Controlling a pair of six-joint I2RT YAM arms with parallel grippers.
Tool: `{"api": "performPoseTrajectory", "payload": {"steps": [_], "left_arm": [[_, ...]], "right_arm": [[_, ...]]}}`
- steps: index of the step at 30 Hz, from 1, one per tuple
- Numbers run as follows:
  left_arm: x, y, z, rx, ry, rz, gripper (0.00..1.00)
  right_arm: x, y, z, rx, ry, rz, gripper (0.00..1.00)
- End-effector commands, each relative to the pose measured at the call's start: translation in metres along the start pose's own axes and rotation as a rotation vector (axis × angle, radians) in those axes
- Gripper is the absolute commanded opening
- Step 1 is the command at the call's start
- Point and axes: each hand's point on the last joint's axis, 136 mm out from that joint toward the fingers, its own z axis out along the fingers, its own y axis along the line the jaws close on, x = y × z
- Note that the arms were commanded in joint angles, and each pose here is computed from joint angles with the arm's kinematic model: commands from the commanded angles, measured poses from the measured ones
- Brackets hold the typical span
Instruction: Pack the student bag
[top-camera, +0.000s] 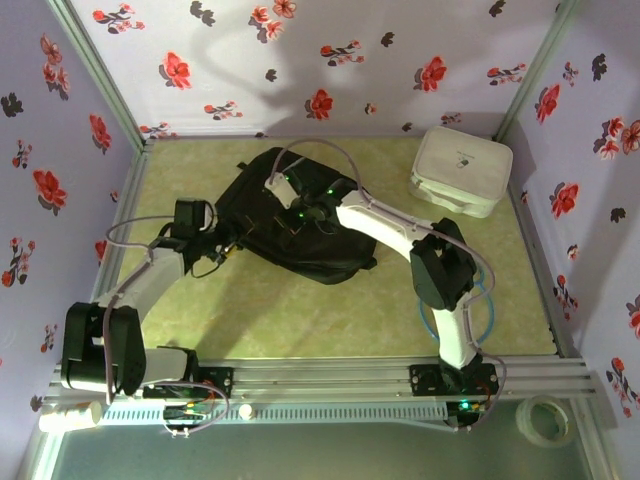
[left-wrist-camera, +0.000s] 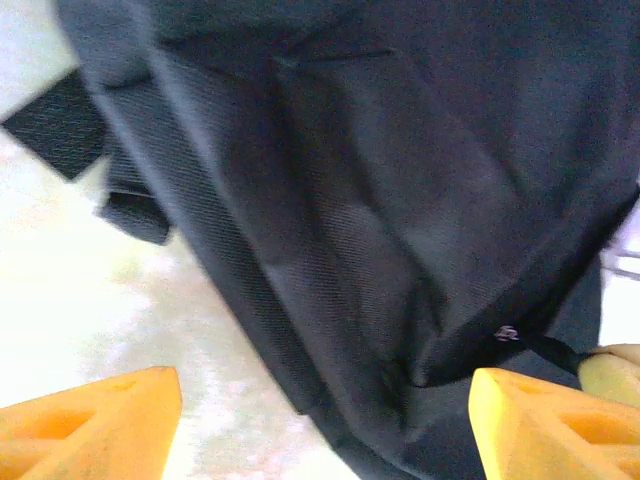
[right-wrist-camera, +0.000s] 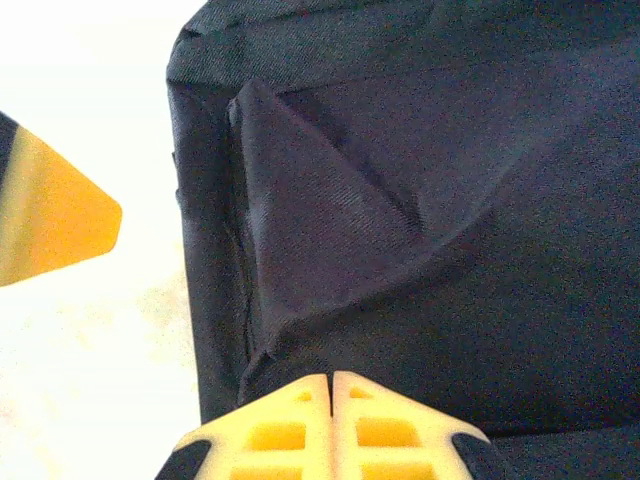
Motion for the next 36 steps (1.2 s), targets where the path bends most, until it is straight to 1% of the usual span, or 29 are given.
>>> {"api": "performPoseTrajectory", "payload": {"steps": [1,8,11,12,14,18,20,22,23,25,30,36], "left_arm": [[0.005,-0.024,0.010,0.103,0.022,0.004,0.75],[0.031,-0.041,0.039,0.129,0.101,0.029,0.72],[0.040,-0.043,0.054,0.119,0.133,0.018,0.68],[0.041,-0.045,0.059,0.118,0.135,0.016,0.65],[0.040,-0.048,0.065,0.111,0.131,0.017,0.57],[0.034,-0.050,0.074,0.090,0.115,0.013,0.29],[0.034,-0.045,0.077,0.067,0.114,0.008,0.19],[0.036,-0.036,0.078,0.036,0.114,0.006,0.04],[0.037,-0.032,0.078,0.020,0.114,0.009,0.00],[0.038,-0.024,0.079,-0.014,0.115,0.015,0.00],[0.042,-0.009,0.081,-0.069,0.125,0.030,0.00],[0.047,0.004,0.085,-0.106,0.142,0.024,0.00]], "right_arm": [[-0.007,-0.001,-0.008,-0.010,-0.043,0.039,0.00],[-0.014,-0.015,-0.015,0.045,-0.081,0.086,0.00],[-0.019,-0.025,-0.021,0.071,-0.119,0.133,0.00],[-0.020,-0.027,-0.024,0.074,-0.128,0.149,0.00],[-0.021,-0.033,-0.026,0.085,-0.144,0.172,0.00],[-0.018,-0.046,-0.028,0.132,-0.161,0.213,0.00],[-0.016,-0.059,-0.028,0.182,-0.163,0.246,0.00],[-0.015,-0.076,-0.028,0.250,-0.173,0.285,0.00],[-0.015,-0.085,-0.030,0.286,-0.180,0.303,0.00],[-0.014,-0.105,-0.033,0.367,-0.193,0.345,0.00],[-0.016,-0.143,-0.038,0.512,-0.214,0.415,0.00],[-0.003,-0.196,-0.039,0.727,-0.195,0.494,0.00]]}}
